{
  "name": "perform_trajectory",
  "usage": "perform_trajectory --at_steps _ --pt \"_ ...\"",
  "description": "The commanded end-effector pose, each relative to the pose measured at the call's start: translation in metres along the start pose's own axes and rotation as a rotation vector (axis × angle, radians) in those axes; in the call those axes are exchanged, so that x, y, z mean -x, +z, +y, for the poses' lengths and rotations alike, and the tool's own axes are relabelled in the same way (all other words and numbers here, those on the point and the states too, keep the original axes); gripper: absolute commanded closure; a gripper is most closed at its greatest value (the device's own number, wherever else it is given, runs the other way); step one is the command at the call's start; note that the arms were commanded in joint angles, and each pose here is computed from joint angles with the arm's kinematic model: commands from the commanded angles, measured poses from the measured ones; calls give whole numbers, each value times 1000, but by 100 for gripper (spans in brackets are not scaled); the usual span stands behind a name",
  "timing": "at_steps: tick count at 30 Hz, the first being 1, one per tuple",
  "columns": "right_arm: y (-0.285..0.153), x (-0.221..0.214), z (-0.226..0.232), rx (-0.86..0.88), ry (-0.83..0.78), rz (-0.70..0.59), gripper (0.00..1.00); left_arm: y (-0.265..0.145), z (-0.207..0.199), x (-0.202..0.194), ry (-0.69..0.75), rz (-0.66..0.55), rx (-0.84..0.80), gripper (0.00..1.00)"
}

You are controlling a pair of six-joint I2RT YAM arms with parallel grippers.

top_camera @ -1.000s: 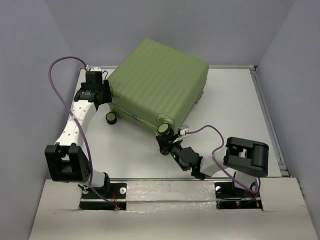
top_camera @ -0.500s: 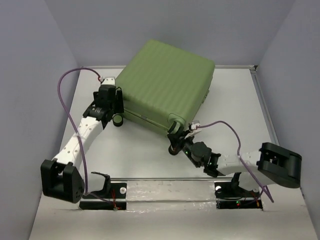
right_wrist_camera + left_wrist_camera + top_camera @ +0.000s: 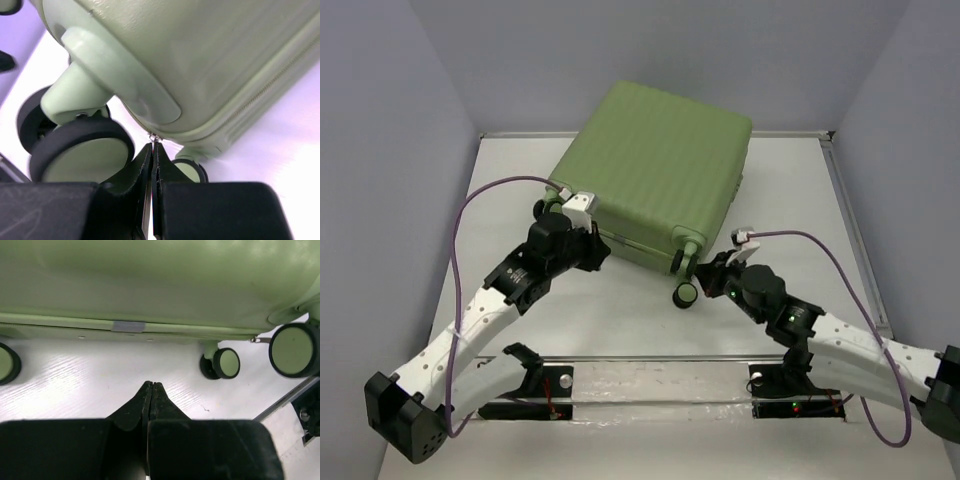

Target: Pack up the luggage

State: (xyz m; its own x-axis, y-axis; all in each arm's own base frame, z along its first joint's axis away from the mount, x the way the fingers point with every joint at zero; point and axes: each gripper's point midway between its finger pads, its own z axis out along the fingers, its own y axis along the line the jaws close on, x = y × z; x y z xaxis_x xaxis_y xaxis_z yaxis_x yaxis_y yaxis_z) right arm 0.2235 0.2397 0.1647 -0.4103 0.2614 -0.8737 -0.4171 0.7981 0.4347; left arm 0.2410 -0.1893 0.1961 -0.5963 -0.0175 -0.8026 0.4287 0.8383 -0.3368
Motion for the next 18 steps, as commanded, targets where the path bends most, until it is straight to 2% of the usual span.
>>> perform_trajectory --at_steps 1,2,3,4,5,7,9,12,15,18 --pt "-30 49 -8 -58 -28 -55 93 -21 9 45 -9 -173 110 82" --pt "-33 45 -2 -25 -33 -20 84 -24 16 51 -12 -189 151 72" --pt "-36 40 1 -14 -38 23 68 -30 18 64 -17 -219 175 54" --pt "-38 32 10 34 -40 75 35 -31 21 67 -21 -219 189 47" --pt "-39 19 7 28 -61 143 24 -33 21 73 -21 -230 197 35" --pt "-44 22 19 67 -70 186 12 -46 25 92 -27 -284 245 27" --pt "-52 23 25 98 -85 220 7 -57 37 106 -34 -332 324 18" --pt "-66 44 31 100 -65 190 1 -75 47 123 -43 -370 399 14" --pt "-68 65 44 123 -34 154 0 -88 71 124 -40 -388 530 8" --pt "-59 75 64 168 -32 162 0 -89 91 114 -33 -340 603 5"
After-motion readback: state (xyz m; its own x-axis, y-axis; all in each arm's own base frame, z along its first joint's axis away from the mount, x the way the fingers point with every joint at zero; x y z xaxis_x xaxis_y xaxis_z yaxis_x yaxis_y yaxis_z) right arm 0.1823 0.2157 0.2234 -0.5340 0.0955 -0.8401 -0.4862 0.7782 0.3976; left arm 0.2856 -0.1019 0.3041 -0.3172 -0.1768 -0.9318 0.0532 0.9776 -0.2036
